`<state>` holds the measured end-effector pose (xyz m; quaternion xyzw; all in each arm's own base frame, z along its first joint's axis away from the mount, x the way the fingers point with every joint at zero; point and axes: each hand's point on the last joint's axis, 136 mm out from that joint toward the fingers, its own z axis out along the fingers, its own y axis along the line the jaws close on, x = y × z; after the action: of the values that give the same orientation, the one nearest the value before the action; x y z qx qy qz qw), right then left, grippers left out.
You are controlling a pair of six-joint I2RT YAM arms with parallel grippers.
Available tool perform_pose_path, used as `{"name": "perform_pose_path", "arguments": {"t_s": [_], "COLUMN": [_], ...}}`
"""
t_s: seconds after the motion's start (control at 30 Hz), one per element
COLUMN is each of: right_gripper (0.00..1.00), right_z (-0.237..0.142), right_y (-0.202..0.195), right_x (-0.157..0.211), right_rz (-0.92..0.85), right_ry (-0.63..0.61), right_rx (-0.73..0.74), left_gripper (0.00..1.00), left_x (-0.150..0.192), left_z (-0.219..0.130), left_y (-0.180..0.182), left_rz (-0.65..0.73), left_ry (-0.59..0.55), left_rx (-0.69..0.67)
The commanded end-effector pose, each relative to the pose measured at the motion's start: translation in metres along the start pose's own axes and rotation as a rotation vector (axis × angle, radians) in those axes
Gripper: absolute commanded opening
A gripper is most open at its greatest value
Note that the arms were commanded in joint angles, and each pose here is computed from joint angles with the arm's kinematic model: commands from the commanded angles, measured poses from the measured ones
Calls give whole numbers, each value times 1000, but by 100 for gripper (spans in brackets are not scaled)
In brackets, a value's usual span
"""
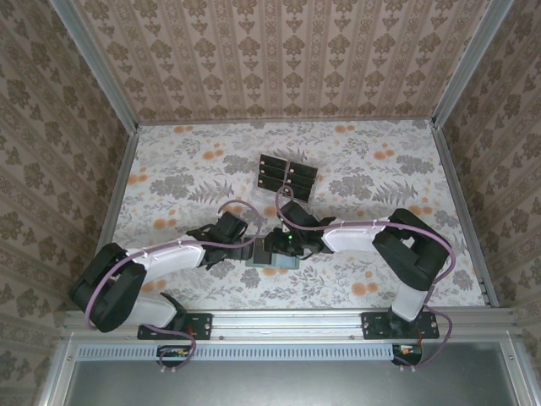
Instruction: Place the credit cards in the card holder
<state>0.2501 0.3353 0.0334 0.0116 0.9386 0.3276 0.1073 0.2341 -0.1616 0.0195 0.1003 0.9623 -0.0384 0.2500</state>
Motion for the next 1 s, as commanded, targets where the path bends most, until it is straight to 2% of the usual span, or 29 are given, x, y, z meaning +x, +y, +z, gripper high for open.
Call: {"name": "perform_pose_path", "arguments": {"t_s": [0.0, 0.17, 0.47, 0.97], "right_gripper": [38, 39, 19, 16], "right_z": [-13, -18, -10, 1], "right_y": [5, 3, 0, -9], "right_x": [2, 3, 6, 7], "right_rz": [-22, -27, -25, -14], "right_ry": [-14, -16, -3, 11], "right_rx": [-10, -4, -1, 31], "left_gripper": [100, 100, 100, 100], "left_x": [-4, -4, 0, 12], "left_z": [-11, -20, -17, -8], "left_y": [3, 12, 14, 13], "left_rz": [-7, -28, -39, -60], "left_ry": [-15, -27, -2, 31], "left_rx": [8, -5, -15, -10]}}
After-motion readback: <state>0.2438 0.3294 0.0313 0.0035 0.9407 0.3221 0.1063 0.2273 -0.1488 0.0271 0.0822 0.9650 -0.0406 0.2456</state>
